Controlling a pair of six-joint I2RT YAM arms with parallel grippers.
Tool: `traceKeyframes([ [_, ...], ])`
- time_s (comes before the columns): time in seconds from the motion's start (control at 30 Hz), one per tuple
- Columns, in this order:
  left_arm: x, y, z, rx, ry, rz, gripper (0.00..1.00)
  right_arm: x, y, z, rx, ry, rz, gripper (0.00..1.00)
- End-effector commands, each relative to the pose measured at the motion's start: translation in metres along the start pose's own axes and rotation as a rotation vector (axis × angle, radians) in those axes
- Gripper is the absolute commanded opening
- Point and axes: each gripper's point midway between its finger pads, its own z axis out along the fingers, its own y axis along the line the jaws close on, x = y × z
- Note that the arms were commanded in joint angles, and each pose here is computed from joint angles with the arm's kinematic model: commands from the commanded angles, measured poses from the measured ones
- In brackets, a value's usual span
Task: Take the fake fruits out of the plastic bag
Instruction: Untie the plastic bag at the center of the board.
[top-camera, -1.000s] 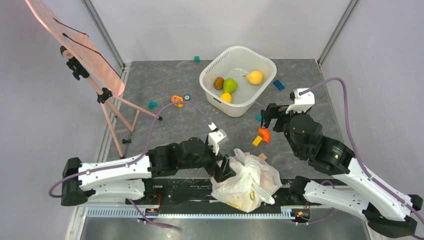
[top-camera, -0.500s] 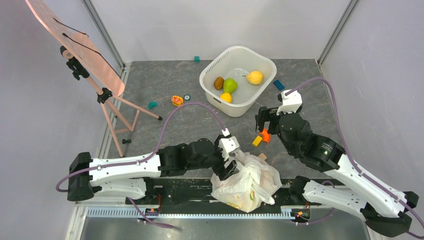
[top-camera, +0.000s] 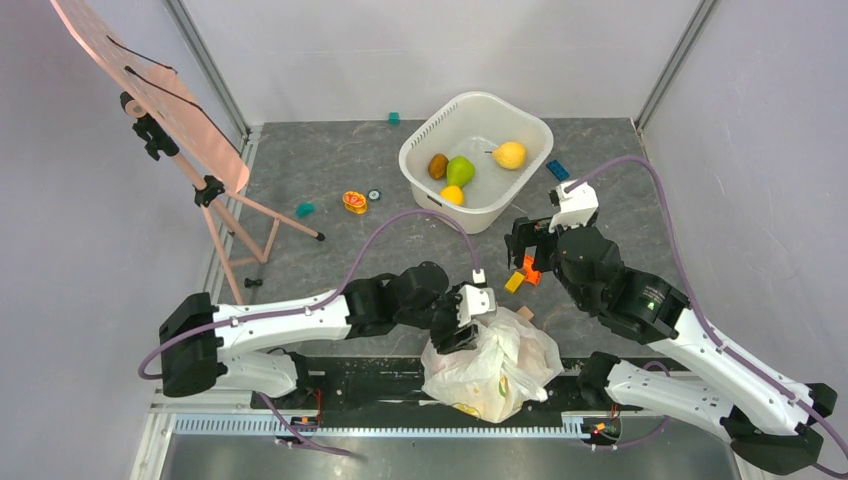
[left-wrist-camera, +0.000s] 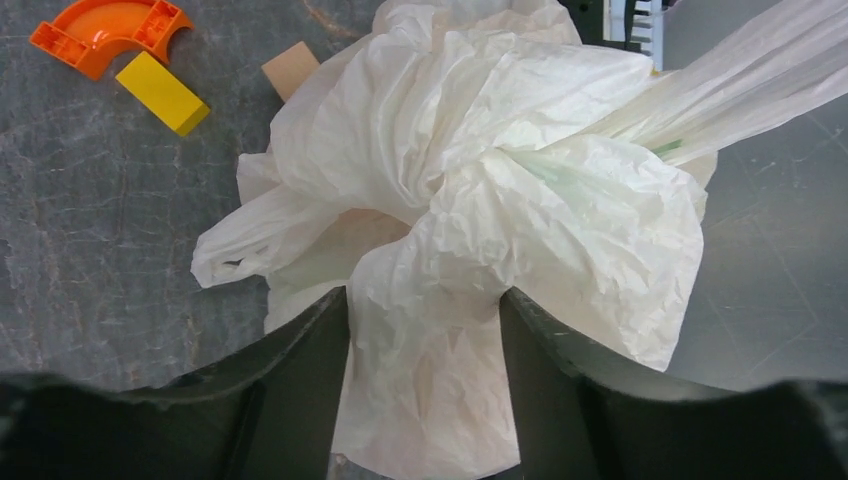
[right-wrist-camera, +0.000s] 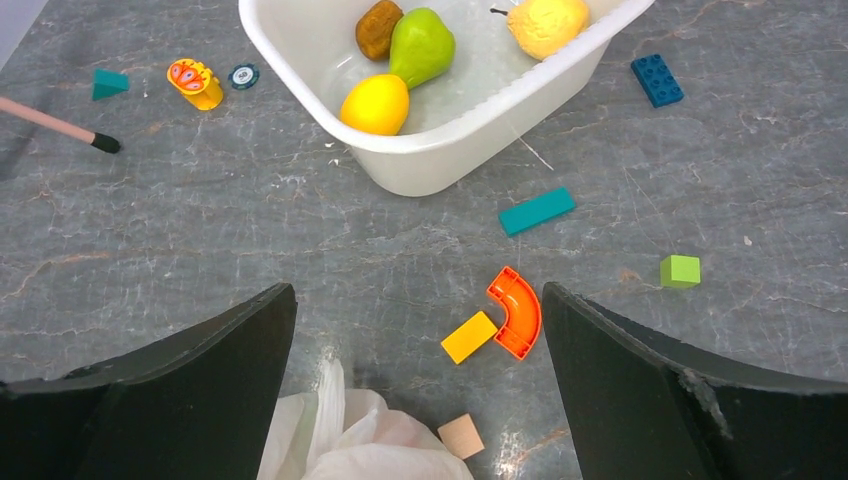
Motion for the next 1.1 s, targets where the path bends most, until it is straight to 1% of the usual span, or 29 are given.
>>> traceKeyframes([
  [0.0, -0.02, 0.007, 0.002, 0.027, -0.035, 0.053, 0.56, -0.006, 0.004, -0.001, -0.025, -0.025, 0.014, 0.96],
  [0.07, -0.016, 0.009, 0.005, 0.025, -0.009, 0.039, 0.42, -0.006, 0.003, -0.002, -0.023, -0.028, 0.015, 0.96],
  [0.1, -0.015, 0.01, 0.006, 0.025, 0.004, 0.033, 0.23, -0.006, 0.002, -0.002, -0.022, -0.027, 0.014, 0.96],
  [0.13, -0.014, 0.011, 0.007, 0.02, 0.013, 0.03, 0.08, -0.006, 0.002, -0.002, -0.022, -0.029, 0.015, 0.96],
  [0.17, -0.015, 0.011, 0.007, 0.016, 0.013, 0.028, 0.02, -0.007, 0.001, -0.003, -0.023, -0.032, 0.016, 0.96],
  [0.27, -0.025, 0.012, 0.0, 0.004, -0.019, 0.036, 0.02, -0.009, 0.0, -0.006, -0.025, -0.037, 0.013, 0.96],
  [0.33, -0.032, 0.019, -0.008, -0.043, -0.04, 0.04, 0.02, -0.008, 0.0, -0.009, -0.04, -0.039, 0.001, 0.96],
  [0.4, -0.041, 0.029, -0.02, -0.096, -0.072, 0.038, 0.02, -0.003, 0.005, -0.012, -0.092, -0.031, -0.023, 0.96],
  [0.47, -0.047, 0.043, -0.035, -0.163, -0.103, 0.024, 0.02, 0.008, 0.022, -0.018, -0.211, 0.008, -0.065, 0.97],
  [0.6, -0.054, 0.074, -0.068, -0.327, -0.148, -0.006, 0.02, 0.025, 0.063, -0.037, -0.483, 0.077, -0.074, 0.97],
  [0.67, -0.06, 0.083, -0.082, -0.372, -0.185, -0.017, 0.02, 0.034, 0.076, -0.043, -0.568, 0.107, -0.077, 0.97],
  [0.77, -0.067, 0.086, -0.093, -0.394, -0.221, -0.002, 0.02, 0.049, 0.091, -0.046, -0.66, 0.146, -0.079, 0.96],
  [0.9, -0.063, 0.087, -0.09, -0.388, -0.197, 0.001, 0.02, 0.073, 0.098, -0.031, -0.657, 0.197, -0.065, 0.93],
  [1.07, -0.037, 0.086, -0.073, -0.366, -0.131, -0.055, 0.02, 0.094, 0.101, -0.009, -0.615, 0.215, -0.032, 0.85],
])
